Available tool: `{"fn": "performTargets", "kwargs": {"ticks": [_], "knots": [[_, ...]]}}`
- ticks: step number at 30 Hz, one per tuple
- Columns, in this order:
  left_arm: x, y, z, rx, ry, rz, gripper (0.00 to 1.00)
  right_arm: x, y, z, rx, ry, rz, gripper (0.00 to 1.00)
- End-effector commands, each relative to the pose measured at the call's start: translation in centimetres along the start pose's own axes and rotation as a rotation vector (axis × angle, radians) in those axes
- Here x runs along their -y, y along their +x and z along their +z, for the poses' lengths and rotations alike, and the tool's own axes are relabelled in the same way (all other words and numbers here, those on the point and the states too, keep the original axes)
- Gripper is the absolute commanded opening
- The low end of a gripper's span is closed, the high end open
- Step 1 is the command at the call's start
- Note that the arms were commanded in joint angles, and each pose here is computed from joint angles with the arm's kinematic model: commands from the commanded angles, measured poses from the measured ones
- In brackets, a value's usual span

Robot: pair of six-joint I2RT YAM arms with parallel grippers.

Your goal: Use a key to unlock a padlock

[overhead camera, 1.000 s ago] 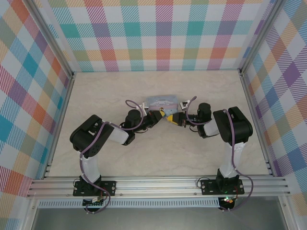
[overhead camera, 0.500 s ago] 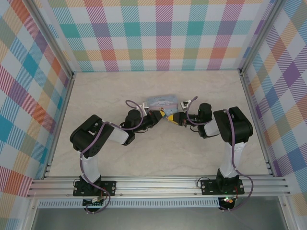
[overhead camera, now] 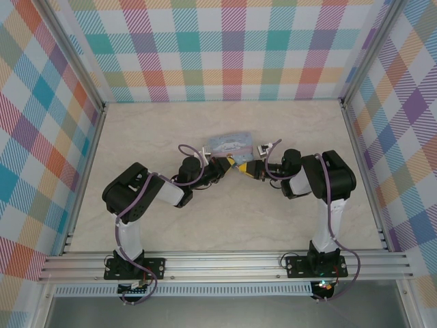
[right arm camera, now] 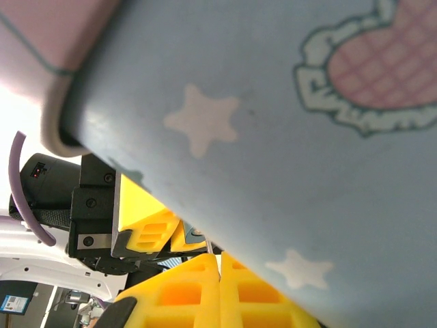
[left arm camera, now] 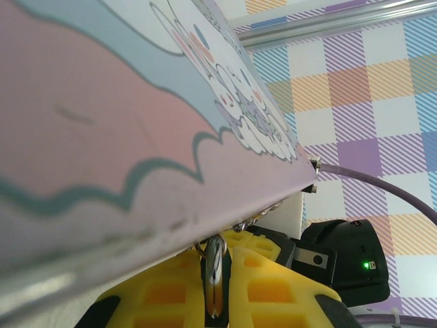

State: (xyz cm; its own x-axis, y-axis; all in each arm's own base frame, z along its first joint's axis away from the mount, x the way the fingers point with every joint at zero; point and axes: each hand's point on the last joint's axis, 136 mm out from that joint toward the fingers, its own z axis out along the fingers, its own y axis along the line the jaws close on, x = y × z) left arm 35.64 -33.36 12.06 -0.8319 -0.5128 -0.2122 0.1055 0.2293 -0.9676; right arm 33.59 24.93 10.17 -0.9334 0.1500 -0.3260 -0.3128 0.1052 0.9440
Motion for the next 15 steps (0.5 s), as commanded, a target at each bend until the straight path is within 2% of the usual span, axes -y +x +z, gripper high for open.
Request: {"fn": "performTargets", "kwargs": {"ticks": [1, 15], "knots": [[7.2, 3.7, 0.2, -0.176, 0.235, 0.061, 0.00, 1.1, -2.3, 0.6, 0.098, 0.040, -0.018, 0.04], [6.2, 4.1, 0.7, -0.197, 0.204, 0.078, 0.00, -1.9, -3.5, 0.7, 0.103, -0.021, -0.031, 0.04]]}}
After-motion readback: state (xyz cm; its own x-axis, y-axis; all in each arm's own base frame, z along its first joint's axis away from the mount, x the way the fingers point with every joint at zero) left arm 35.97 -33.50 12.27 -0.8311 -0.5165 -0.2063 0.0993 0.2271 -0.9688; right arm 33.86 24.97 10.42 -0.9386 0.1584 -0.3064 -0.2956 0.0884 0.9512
